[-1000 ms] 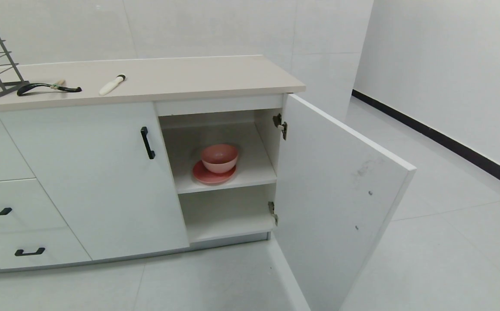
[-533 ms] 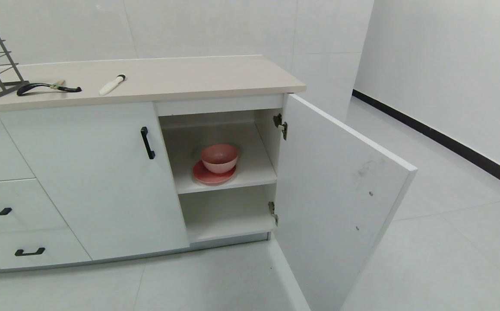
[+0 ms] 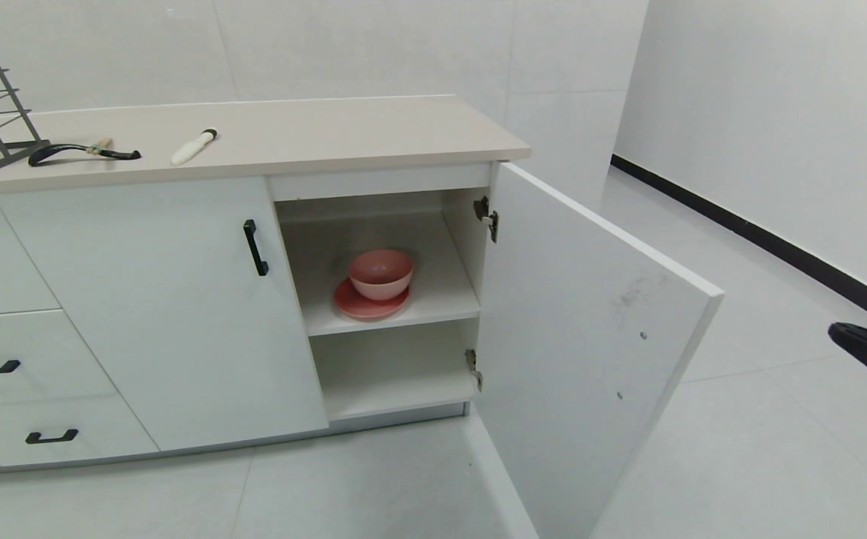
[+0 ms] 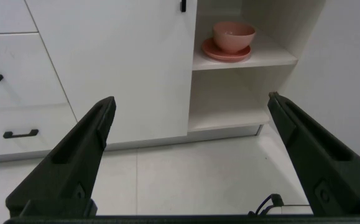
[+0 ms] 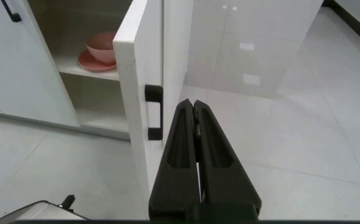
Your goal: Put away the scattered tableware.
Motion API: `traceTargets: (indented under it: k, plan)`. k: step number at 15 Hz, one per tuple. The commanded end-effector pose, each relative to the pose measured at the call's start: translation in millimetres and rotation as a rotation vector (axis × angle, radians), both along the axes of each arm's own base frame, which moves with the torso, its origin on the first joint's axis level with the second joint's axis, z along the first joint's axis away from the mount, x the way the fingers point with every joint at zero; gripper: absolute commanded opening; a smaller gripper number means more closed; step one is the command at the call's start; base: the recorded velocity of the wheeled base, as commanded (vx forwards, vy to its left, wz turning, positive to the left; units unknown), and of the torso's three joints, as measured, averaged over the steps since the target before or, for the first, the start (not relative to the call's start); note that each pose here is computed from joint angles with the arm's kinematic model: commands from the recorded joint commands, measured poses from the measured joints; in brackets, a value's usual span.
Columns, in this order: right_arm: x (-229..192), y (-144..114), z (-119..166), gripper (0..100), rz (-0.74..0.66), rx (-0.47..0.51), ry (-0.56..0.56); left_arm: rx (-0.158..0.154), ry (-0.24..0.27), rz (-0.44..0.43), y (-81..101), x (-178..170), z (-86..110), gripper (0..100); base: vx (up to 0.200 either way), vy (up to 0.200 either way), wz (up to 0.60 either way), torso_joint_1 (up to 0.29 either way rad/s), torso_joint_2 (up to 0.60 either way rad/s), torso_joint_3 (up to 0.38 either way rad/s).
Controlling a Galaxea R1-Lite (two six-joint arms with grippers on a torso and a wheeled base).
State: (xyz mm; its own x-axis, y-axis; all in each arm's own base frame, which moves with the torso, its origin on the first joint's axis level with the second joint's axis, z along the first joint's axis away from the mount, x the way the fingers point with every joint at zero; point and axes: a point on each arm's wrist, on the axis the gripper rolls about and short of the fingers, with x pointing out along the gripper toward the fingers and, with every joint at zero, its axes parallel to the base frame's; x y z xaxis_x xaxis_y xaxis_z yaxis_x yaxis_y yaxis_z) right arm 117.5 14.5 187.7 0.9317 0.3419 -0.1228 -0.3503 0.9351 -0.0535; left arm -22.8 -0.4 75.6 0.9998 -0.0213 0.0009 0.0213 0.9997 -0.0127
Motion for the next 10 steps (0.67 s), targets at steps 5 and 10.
traceTargets:
  k: [5, 10]
  plan:
    - [46.0, 10.4, -13.5, 0, 0.045, -0.013, 0.13, -0.003, -0.001, 0.007, 0.2, 0.0, 0.0, 100, 0.0, 0.0, 0.0, 0.0, 0.0, 0.0]
    - [74.7, 19.1, -16.2, 0, 0.072, -0.01, 0.097, -0.001, -0.001, 0.02, 0.4, 0.0, 0.0, 100, 0.0, 0.0, 0.0, 0.0, 0.0, 0.0]
